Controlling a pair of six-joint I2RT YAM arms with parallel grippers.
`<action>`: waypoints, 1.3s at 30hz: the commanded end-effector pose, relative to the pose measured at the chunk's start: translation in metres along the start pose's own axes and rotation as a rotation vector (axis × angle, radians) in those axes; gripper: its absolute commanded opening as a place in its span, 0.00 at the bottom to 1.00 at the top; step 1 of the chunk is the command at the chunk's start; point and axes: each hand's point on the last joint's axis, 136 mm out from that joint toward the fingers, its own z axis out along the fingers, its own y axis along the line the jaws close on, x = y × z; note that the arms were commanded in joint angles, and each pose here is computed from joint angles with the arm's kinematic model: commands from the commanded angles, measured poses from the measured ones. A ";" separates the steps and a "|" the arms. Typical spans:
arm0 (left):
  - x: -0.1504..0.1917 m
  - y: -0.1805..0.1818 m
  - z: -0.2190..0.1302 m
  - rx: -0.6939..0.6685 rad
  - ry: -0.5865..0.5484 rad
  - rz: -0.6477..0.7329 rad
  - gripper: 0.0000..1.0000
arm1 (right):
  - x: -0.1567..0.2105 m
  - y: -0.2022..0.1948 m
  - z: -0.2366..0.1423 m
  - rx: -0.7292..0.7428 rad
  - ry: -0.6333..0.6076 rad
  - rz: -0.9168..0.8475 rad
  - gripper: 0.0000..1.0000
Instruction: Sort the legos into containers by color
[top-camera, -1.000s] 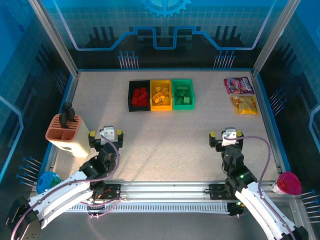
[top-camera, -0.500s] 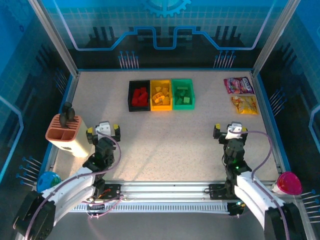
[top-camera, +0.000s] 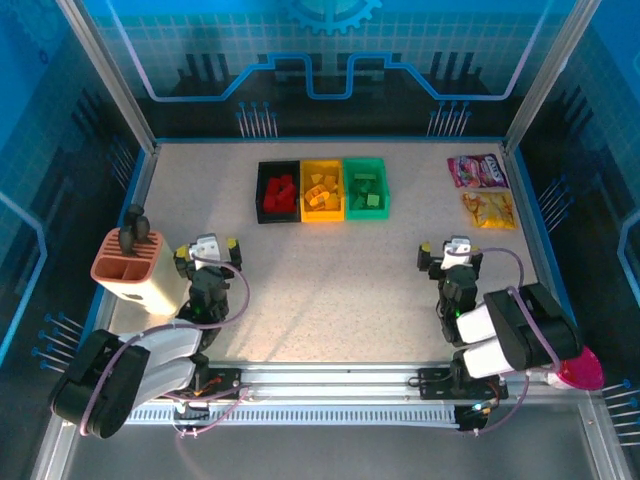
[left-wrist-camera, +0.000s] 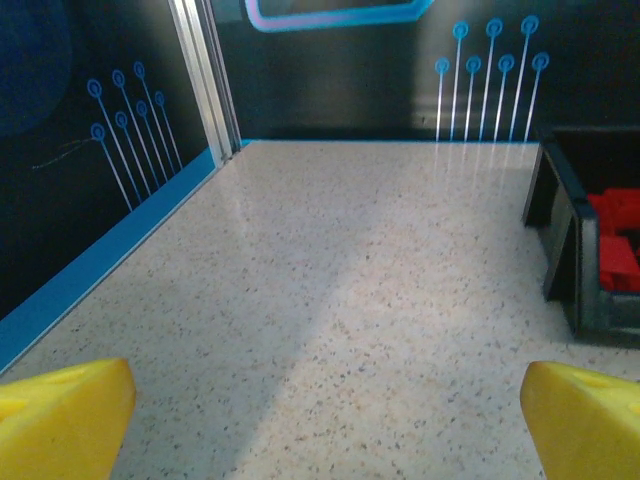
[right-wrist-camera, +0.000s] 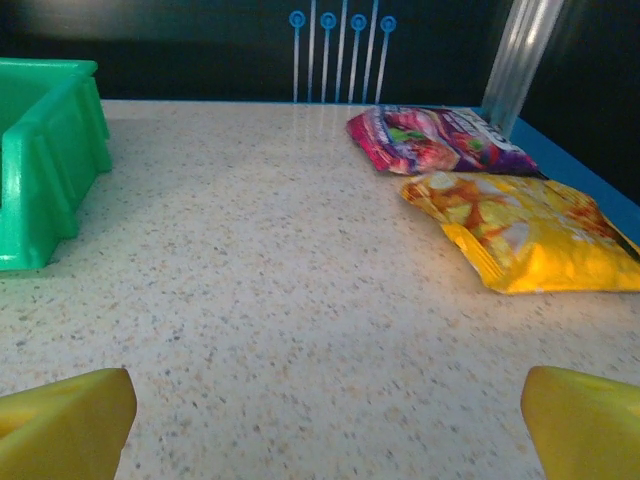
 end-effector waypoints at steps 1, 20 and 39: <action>-0.017 0.007 -0.002 0.002 -0.094 -0.075 0.99 | -0.036 0.012 0.007 -0.071 -0.134 -0.009 1.00; -0.015 -0.033 0.022 0.164 -0.111 -0.012 0.99 | -0.030 0.042 0.039 -0.142 -0.051 -0.122 1.00; 0.007 -0.061 0.041 0.300 -0.046 0.055 0.99 | -0.026 0.052 0.047 -0.221 0.014 -0.132 1.00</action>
